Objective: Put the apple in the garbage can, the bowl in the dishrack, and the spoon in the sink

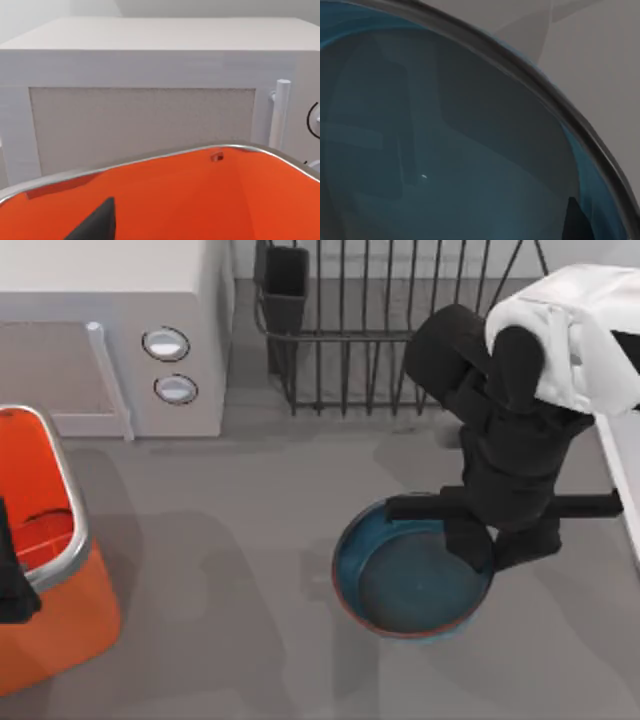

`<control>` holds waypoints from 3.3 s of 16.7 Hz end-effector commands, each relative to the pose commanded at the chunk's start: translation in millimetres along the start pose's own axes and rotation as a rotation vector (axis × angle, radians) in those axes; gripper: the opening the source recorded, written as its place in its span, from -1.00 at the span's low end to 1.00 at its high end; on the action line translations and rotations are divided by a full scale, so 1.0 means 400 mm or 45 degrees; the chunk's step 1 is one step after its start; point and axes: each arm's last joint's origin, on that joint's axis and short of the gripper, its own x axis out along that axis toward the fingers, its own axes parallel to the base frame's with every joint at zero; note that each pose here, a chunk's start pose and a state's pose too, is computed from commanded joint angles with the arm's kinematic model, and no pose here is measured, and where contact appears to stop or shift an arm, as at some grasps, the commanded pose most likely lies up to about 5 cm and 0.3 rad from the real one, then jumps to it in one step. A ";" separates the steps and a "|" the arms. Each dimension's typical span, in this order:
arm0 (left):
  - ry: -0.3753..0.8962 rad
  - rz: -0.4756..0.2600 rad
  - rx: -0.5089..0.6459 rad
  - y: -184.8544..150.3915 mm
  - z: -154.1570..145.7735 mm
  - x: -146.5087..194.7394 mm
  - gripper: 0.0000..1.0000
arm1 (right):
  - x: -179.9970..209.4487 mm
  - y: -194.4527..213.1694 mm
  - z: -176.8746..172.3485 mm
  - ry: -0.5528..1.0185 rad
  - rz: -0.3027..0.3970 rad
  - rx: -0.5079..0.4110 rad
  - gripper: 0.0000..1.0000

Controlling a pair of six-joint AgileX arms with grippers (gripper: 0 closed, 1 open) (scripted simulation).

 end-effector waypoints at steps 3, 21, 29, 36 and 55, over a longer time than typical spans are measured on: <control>0.000 0.000 0.000 0.000 0.000 0.000 1.00 | -0.061 -0.007 -0.005 -0.029 0.022 0.000 -1.00; 0.000 0.000 0.000 0.000 0.000 0.000 1.00 | -0.331 0.164 -0.096 -1.456 0.022 -0.320 -1.00; 0.000 0.000 0.000 0.000 0.000 0.000 1.00 | -0.529 0.146 -0.235 -2.019 0.018 0.007 -1.00; 0.000 0.000 0.000 0.000 0.000 0.000 1.00 | -0.525 0.151 -0.224 -2.026 0.014 0.020 -1.00; 0.000 0.000 0.000 0.000 0.000 0.000 1.00 | -0.044 0.153 0.271 -2.028 0.018 0.017 -1.00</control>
